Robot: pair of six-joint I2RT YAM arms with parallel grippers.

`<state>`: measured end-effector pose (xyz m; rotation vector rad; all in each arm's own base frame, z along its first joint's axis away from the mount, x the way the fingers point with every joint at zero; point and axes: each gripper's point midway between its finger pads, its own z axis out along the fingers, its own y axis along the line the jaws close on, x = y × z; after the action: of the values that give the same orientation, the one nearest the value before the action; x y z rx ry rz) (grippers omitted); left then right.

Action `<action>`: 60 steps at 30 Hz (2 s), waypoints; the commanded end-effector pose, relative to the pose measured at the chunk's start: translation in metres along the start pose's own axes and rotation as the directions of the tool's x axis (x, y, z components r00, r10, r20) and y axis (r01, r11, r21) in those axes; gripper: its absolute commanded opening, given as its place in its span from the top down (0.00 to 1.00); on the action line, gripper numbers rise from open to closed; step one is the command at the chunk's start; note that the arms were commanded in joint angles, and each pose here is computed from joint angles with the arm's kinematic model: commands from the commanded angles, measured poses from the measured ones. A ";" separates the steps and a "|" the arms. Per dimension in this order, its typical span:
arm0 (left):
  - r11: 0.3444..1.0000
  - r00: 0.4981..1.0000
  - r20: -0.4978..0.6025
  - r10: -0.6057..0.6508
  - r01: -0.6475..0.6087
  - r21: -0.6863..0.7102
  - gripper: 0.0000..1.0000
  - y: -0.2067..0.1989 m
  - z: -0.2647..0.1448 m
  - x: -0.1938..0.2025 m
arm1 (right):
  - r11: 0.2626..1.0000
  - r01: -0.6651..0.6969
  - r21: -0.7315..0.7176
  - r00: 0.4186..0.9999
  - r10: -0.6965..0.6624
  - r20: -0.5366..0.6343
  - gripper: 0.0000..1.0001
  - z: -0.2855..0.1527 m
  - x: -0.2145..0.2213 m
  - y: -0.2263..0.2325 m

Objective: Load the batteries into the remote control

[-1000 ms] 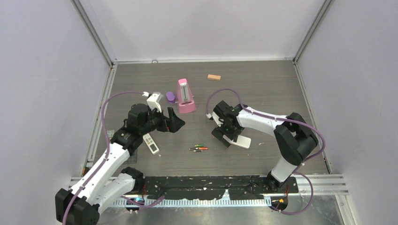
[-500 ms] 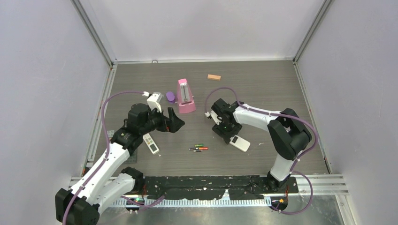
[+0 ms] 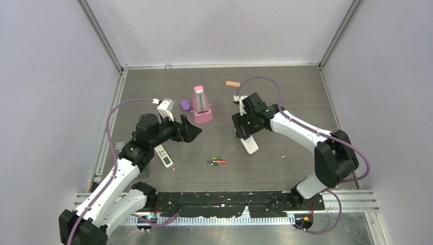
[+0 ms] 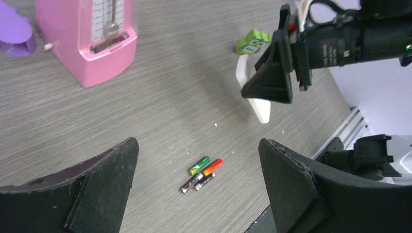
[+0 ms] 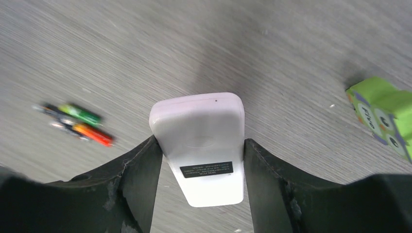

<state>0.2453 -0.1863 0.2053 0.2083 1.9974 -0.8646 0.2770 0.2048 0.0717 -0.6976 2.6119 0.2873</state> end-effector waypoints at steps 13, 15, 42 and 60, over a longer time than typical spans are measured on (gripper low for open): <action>0.929 0.988 0.154 0.020 -0.076 0.362 0.06 -0.104 0.035 -0.055 | 0.476 -0.619 -0.625 0.486 0.857 0.171 0.48 -0.145 -0.153 0.057; 0.929 0.986 0.163 0.018 -0.077 0.362 0.06 -0.110 0.041 -0.058 | 0.407 -0.660 -0.631 0.423 0.896 0.136 0.48 -0.149 -0.149 0.056; 0.966 0.961 0.258 -0.105 0.036 0.258 0.71 -0.109 0.075 -0.056 | -0.143 -0.774 -0.617 0.039 0.962 -0.272 0.49 -0.159 -0.138 0.094; 0.953 0.989 0.027 -0.143 0.130 0.273 1.00 -0.091 0.026 -0.055 | 0.498 -0.455 -0.738 0.591 0.789 0.168 0.03 -0.162 -0.136 0.091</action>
<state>0.2674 -0.2729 0.2480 0.1664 1.8619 -1.0963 0.2794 0.2880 0.2659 0.7725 2.1708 1.4790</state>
